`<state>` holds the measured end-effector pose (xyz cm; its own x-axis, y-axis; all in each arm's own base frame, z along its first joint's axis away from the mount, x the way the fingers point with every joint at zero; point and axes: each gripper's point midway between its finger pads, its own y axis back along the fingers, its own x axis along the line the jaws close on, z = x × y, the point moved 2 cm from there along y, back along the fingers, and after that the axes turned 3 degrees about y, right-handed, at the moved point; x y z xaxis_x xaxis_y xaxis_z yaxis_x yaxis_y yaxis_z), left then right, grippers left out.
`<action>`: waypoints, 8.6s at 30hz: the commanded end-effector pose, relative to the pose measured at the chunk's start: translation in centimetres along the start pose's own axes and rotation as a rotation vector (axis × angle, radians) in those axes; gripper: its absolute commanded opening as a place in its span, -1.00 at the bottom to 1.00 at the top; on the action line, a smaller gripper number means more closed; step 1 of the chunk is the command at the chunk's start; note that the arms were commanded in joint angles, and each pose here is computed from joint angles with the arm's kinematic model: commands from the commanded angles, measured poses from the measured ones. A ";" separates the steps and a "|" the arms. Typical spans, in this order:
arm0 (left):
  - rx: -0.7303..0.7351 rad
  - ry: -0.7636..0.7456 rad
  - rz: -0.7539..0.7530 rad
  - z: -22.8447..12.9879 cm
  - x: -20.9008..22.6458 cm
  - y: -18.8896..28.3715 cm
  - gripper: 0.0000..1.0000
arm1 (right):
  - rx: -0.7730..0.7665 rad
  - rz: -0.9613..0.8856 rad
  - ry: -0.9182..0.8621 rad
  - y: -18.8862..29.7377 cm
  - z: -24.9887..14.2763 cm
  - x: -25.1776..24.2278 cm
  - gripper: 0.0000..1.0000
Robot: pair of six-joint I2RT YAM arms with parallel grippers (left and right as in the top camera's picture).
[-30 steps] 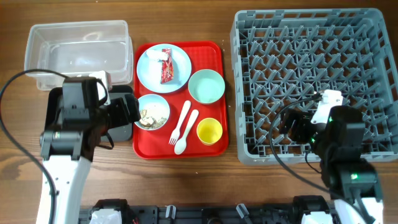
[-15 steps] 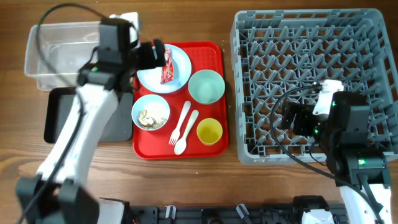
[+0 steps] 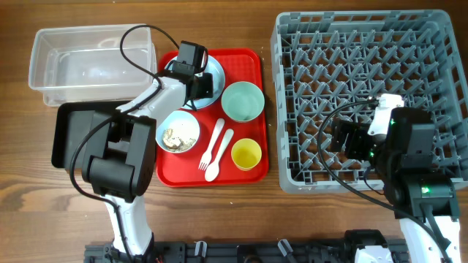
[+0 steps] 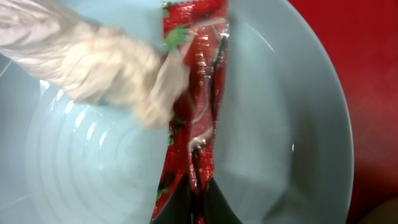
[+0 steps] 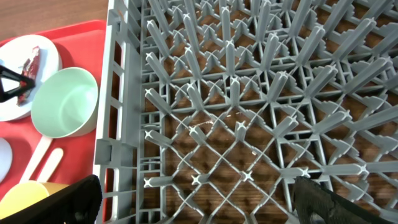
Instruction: Sort waste into correct bins and load items into the dishwasher rack
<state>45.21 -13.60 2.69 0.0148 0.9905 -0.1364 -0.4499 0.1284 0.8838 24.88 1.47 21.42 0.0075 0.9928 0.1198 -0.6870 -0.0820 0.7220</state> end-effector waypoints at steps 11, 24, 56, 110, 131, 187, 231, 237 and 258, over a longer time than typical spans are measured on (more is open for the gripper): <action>-0.332 0.317 -0.054 7.7 5.1 17.7 -0.92 | -0.021 0.011 0.019 0.5 0.7 0.2 0.99; -0.399 0.509 -0.179 11.1 11.3 15.4 0.30 | -0.021 0.012 0.018 0.5 0.7 0.2 1.00; -0.441 0.468 0.089 9.7 9.1 16.5 -0.92 | -0.019 0.012 0.017 0.5 0.7 0.2 0.99; 0.155 0.310 -0.500 -5.4 8.1 20.1 -0.92 | -0.011 0.026 0.017 0.5 0.5 0.4 1.00; 0.006 1.096 -1.251 -4.3 18.7 20.1 -0.92 | 0.000 0.025 0.016 0.5 0.3 0.4 1.00; 0.413 -0.190 -0.148 -15.5 -8.9 11.0 -0.92 | 0.014 0.024 0.014 0.3 0.1 0.4 0.99; 0.325 0.184 -0.772 -5.1 -10.6 16.7 -0.07 | 0.019 0.987 0.147 -2.6 2.8 13.0 -0.03; 0.134 0.281 -0.260 -4.3 0.9 19.1 -0.01 | 0.111 0.379 0.108 -2.1 3.0 6.3 -0.37; -0.097 0.319 -0.092 -3.4 5.4 25.6 0.23 | 0.790 -0.199 -0.165 -7.9 -3.0 -4.2 -0.79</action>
<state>30.71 -5.56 22.80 -0.2120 0.9044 -0.3703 -0.5304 0.2117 0.8209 27.21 -1.93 13.78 0.2226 0.9746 -0.0228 0.0454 0.0130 0.9989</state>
